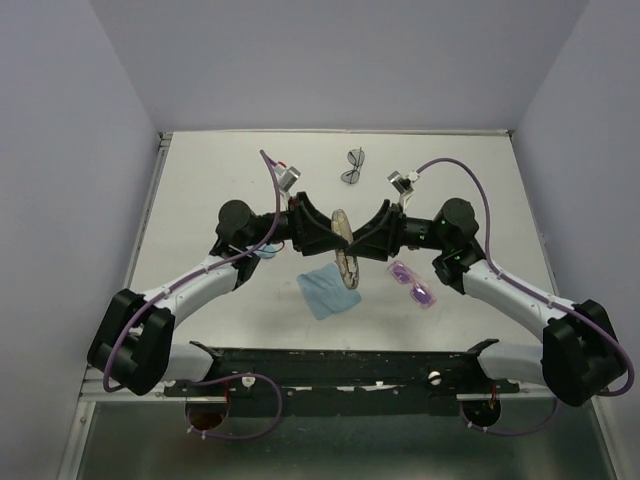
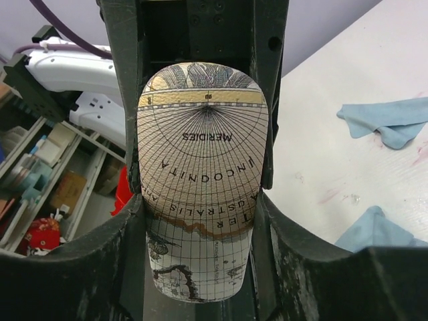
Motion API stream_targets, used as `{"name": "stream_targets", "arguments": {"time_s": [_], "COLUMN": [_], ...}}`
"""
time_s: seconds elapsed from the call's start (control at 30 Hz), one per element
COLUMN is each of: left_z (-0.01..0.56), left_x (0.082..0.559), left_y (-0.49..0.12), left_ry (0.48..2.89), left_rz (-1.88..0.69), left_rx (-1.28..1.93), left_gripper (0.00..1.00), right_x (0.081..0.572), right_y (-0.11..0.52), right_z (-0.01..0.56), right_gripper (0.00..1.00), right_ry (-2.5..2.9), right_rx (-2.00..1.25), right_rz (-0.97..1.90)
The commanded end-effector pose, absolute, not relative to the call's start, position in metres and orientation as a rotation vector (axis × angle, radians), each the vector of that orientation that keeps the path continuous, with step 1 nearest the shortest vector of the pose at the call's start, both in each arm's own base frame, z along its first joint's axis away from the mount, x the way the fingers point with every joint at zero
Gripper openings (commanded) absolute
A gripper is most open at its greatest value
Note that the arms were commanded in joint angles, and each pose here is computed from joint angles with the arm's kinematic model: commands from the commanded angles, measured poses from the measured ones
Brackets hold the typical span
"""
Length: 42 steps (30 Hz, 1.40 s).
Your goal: Organize the sunglasses
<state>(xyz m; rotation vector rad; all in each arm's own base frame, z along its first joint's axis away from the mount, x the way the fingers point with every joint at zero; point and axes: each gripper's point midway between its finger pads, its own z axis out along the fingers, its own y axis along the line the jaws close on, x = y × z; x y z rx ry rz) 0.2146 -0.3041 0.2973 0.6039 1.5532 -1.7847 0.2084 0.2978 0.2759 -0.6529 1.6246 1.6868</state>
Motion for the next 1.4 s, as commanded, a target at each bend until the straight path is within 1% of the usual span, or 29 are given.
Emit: {"name": "stream_targets", "arguments": {"time_s": [0.0,0.07,0.13,0.23,0.33,0.43,0.53,0.63,0.9,0.93,1.0,1.03,1.13,1.17,1.23,1.37], "left_z": [0.307,0.298,0.288,0.271,0.265,0.259,0.25,0.252,0.253,0.255,0.255,0.257,0.261,0.263,0.264,0.27], "left_x": [0.218,0.228,0.242,0.257,0.26,0.264,0.27,0.273,0.273,0.274,0.272,0.272,0.268,0.265,0.26,0.244], "left_y": [-0.308,-0.308,-0.304,-0.295,-0.292,-0.291,-0.284,-0.279,-0.285,-0.286,-0.286,-0.286,-0.281,-0.28,-0.274,-0.261], "left_ry": [1.56,1.642,1.724,1.865,1.926,1.997,2.088,2.093,2.124,2.12,2.119,2.113,2.093,2.09,2.091,2.064], "left_rz": [-1.768,-1.709,-1.591,-1.426,-1.346,-1.243,-1.082,-0.972,-0.946,-0.945,-0.944,-0.943,-0.94,-0.942,-0.935,-0.961], "left_rx": [0.595,0.533,0.459,0.33,0.28,0.222,0.125,0.069,0.07,0.077,0.096,0.105,0.115,0.121,0.127,0.112], "left_gripper": [0.0,0.0,0.0,0.0,0.0,0.0,0.0,0.0,0.0,0.11,0.41,0.61,0.96,0.99,0.99,0.99], "right_x": [0.212,0.222,0.234,0.25,0.26,0.27,0.281,0.288,0.293,0.294,0.288,0.284,0.273,0.271,0.266,0.276], "right_y": [0.301,0.3,0.298,0.293,0.292,0.295,0.297,0.299,0.306,0.306,0.31,0.312,0.315,0.313,0.311,0.299], "right_z": [0.28,0.278,0.272,0.266,0.262,0.255,0.245,0.245,0.243,0.244,0.249,0.25,0.261,0.267,0.268,0.267], "right_gripper": [0.42,0.34,0.25,0.18,0.16,0.11,0.07,0.05,0.01,0.01,0.01,0.01,0.01,0.01,0.01,0.01], "right_ry": [1.645,1.676,1.734,1.786,1.826,1.876,1.931,1.935,1.934,1.927,1.895,1.879,1.778,1.735,1.663,1.566], "right_rx": [-0.641,-0.597,-0.536,-0.442,-0.392,-0.347,-0.283,-0.244,-0.217,-0.229,-0.305,-0.355,-0.501,-0.534,-0.626,-0.743], "right_rz": [1.643,1.592,1.516,1.422,1.371,1.317,1.205,1.14,1.078,1.074,1.091,1.103,1.111,1.099,1.062,0.872]}}
